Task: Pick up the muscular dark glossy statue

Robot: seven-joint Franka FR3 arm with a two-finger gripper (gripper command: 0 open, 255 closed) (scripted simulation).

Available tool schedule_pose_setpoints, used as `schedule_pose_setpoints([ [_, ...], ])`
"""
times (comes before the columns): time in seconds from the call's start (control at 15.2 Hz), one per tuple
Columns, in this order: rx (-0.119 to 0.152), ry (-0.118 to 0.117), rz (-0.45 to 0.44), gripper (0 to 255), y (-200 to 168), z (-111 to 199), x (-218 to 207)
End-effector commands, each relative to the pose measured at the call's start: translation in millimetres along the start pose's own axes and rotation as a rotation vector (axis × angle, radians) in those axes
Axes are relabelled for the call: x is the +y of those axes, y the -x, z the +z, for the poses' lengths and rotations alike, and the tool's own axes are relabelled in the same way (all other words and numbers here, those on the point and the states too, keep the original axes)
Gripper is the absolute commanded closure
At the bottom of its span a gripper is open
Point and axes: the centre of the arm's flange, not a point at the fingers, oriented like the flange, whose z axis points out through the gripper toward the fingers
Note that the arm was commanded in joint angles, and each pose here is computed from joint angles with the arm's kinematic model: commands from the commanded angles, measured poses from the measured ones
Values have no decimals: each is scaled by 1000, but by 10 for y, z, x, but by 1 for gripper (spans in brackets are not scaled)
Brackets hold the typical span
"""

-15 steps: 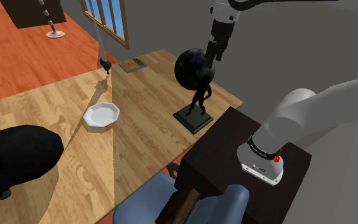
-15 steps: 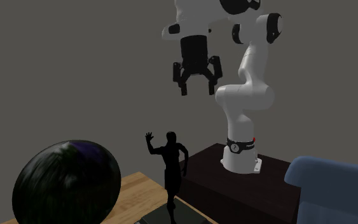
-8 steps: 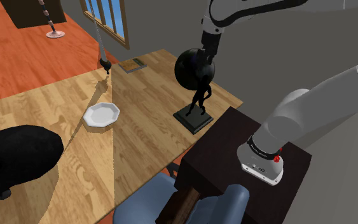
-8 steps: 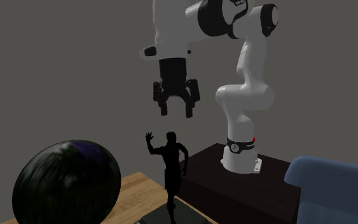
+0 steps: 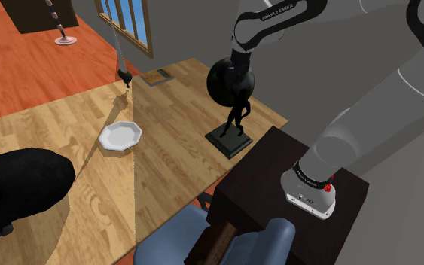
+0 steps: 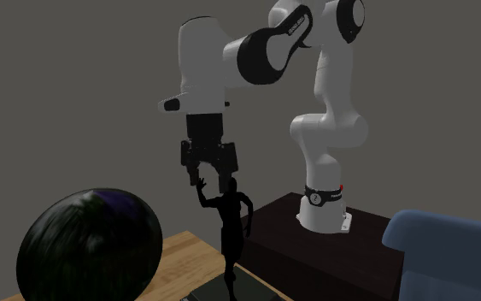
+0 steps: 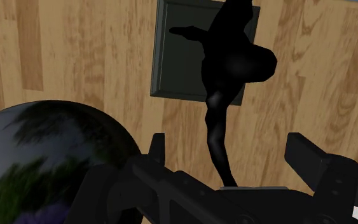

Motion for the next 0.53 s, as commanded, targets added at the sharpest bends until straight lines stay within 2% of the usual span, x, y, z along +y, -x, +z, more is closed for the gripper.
schedule_pose_setpoints([
  [0.0,2,1,1,0,-8,106,3],
  [0.4,2,1,1,0,-16,348,9],
  [0.46,2,1,1,255,-13,348,4],
])
